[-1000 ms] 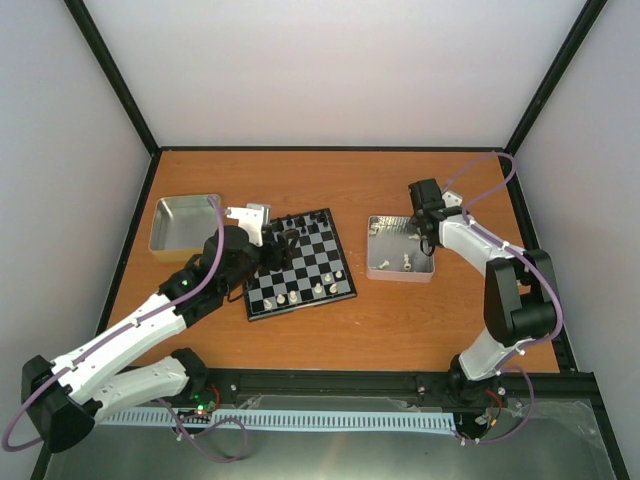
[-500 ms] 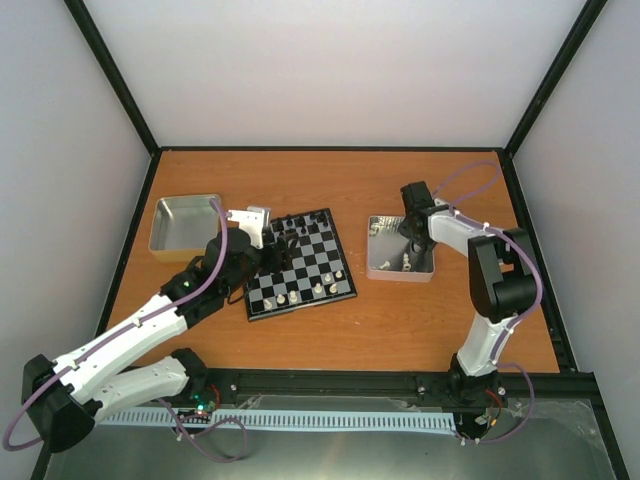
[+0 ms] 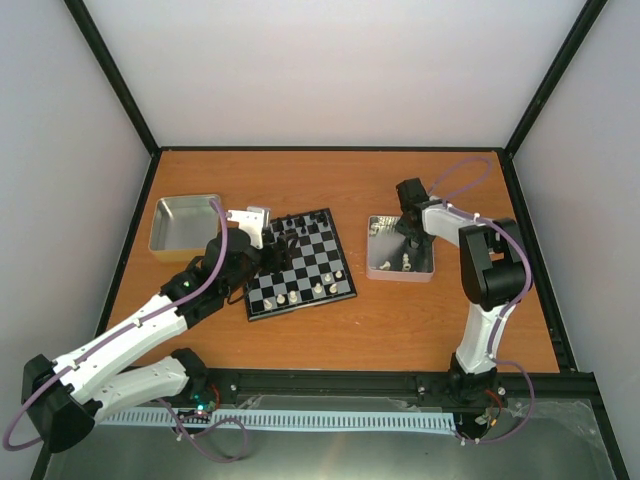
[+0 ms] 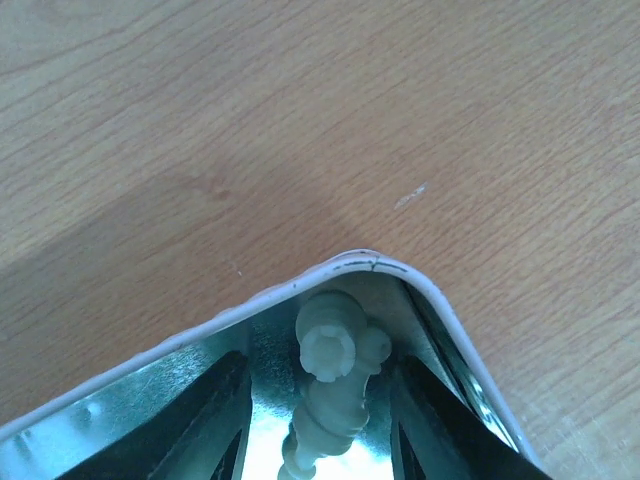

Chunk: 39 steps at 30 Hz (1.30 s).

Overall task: Set up the chess pieces on the board
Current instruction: Pick up the chess piece from the storage box, then place the chess piece on the chessboard.

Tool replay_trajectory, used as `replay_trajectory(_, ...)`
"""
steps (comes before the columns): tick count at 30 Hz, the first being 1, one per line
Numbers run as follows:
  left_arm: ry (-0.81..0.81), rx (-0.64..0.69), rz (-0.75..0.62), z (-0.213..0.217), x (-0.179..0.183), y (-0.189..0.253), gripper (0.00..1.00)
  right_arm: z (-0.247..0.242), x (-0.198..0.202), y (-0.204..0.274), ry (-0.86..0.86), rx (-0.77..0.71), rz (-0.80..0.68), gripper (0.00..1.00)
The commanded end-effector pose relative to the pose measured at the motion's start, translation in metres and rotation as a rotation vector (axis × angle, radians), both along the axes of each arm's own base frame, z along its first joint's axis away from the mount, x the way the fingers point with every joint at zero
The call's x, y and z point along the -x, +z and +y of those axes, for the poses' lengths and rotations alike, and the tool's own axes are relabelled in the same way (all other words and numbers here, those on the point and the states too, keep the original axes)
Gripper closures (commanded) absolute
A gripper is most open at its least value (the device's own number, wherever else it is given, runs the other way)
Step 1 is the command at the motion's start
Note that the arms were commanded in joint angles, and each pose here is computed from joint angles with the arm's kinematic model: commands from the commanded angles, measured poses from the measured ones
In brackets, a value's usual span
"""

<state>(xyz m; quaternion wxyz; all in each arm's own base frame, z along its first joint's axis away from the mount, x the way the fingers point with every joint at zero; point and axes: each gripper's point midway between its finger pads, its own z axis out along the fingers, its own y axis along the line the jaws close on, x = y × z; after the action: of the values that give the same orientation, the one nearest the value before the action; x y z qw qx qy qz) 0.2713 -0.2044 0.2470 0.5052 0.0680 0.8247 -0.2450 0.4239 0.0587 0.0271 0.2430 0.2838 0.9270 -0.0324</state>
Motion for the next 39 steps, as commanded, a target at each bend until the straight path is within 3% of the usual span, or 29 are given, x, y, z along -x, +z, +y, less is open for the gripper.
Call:
replay_trajectory(1, 0.022, 0.02, -0.025, 0.003, -0.004, 0.007, 0.27, -0.004, -0.001, 0.003, 0.002, 0.04, -0.003, 0.6)
replay_trajectory(7, 0.022, 0.02, -0.025, 0.002, -0.005, 0.007, 0.27, 0.005, 0.0, -0.001, 0.073, 0.018, 0.018, 0.65)
replay_trajectory(17, 0.016, 0.023, -0.022, 0.0, -0.006, 0.006, 0.26, 0.011, 0.001, 0.0, 0.119, -0.004, 0.013, 0.91)
replay_trajectory(28, -0.056, 0.041, 0.021, -0.018, -0.005, -0.005, 0.26, 0.053, 0.003, 0.056, 0.198, -0.283, -0.164, 0.9)
replay_trajectory(39, -0.281, 0.181, 0.104, -0.072, 0.003, -0.012, 0.22, 0.143, 0.073, 0.116, 0.387, -0.686, -0.248, 0.87)
